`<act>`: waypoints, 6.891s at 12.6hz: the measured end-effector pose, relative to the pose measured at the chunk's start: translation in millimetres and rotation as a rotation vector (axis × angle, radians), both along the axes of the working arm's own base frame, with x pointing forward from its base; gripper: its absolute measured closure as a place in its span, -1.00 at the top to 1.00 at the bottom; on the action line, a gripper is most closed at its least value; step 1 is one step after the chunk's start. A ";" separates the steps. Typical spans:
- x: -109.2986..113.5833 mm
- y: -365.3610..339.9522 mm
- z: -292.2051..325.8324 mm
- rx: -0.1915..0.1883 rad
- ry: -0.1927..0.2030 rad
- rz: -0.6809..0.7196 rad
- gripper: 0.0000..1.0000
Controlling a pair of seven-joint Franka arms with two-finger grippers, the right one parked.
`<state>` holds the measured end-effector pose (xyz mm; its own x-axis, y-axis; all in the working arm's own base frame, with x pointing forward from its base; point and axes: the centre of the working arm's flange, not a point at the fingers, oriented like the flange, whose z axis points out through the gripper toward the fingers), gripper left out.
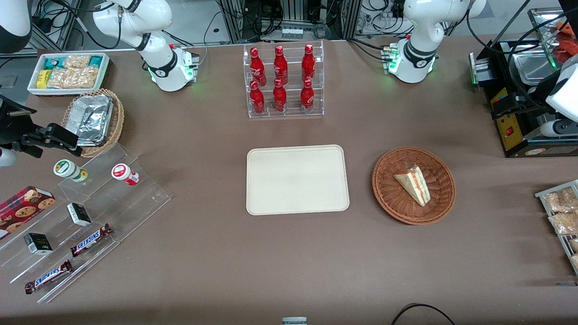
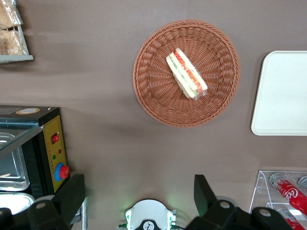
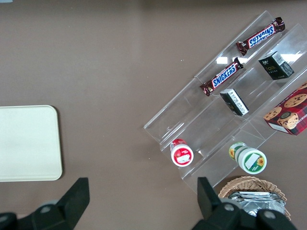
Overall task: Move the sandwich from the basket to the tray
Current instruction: 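Move the left gripper over the wrapped sandwich in the wicker basket, then lower the left gripper and close it on the wrapped sandwich, then lift the sandwich and carry it with the left gripper over the cream tray, then lower the sandwich onto the tray and open the left gripper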
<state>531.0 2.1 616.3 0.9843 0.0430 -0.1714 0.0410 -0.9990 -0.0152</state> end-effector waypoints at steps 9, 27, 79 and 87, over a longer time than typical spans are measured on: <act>31.0 -25.7 -91.1 0.006 0.083 -0.001 1.00; 9.3 -97.1 -270.5 0.065 -0.106 0.487 1.00; -3.7 -497.9 -377.9 0.049 0.056 0.253 -0.70; 5.4 -502.3 -345.3 0.037 0.038 0.289 0.98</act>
